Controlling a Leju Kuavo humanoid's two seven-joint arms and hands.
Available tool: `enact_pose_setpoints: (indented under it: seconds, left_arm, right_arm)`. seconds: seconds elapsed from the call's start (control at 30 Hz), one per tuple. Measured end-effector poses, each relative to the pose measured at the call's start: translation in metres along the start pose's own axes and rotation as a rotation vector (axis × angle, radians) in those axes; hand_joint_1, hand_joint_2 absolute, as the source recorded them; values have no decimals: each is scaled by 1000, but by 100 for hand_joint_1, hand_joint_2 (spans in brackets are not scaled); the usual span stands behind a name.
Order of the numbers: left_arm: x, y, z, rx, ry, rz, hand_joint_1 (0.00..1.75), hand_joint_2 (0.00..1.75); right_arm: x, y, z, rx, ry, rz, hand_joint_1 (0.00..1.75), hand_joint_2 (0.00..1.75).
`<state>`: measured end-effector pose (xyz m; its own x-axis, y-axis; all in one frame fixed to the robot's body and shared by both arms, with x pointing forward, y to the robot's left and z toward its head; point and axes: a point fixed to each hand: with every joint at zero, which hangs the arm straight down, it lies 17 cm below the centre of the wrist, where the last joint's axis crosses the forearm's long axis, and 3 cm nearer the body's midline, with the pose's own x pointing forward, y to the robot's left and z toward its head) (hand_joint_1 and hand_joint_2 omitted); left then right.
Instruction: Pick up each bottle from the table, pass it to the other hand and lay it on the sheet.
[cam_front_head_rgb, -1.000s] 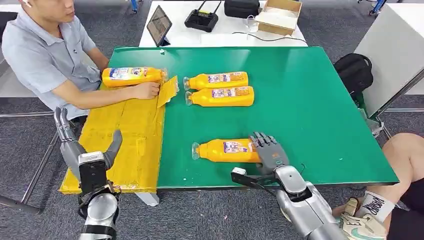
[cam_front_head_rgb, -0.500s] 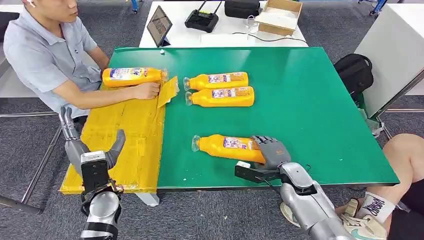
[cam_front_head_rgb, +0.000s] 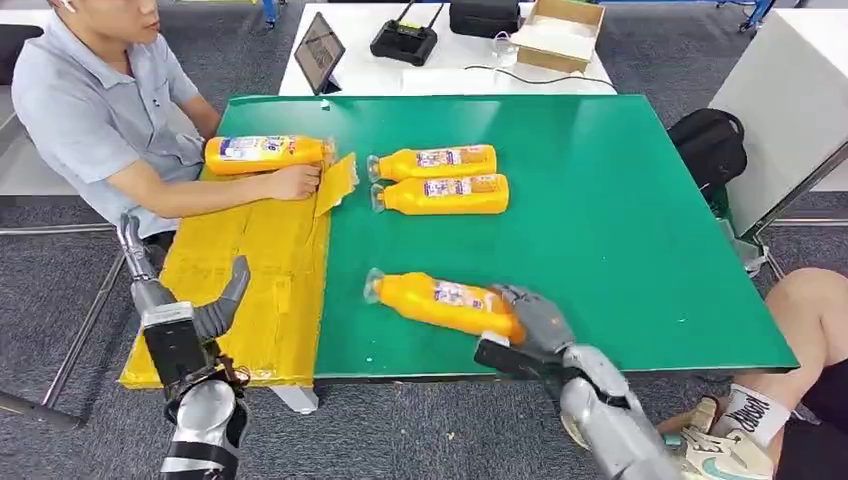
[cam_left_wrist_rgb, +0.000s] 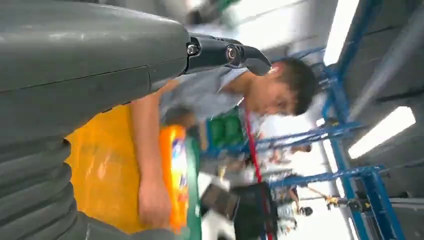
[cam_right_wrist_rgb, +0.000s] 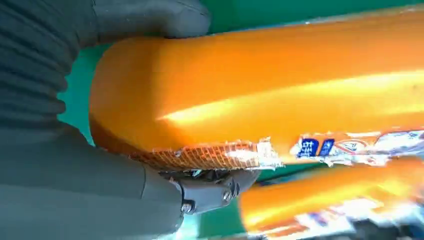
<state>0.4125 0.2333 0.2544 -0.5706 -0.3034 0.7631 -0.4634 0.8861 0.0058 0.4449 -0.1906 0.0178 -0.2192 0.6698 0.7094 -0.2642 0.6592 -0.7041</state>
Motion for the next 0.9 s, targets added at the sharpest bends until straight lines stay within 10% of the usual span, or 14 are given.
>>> enact_pose_setpoints:
  seconds: [0.43,0.9]
  left_arm:
    - [-17,-70,50,-207,367,538,0,175]
    - [35,-85,84,-338,228,636,0,175]
  right_arm:
    - [126,-66,2,-333,-275,-267,150,175]
    - [144,-82,11,-412,-344,-378,148,175]
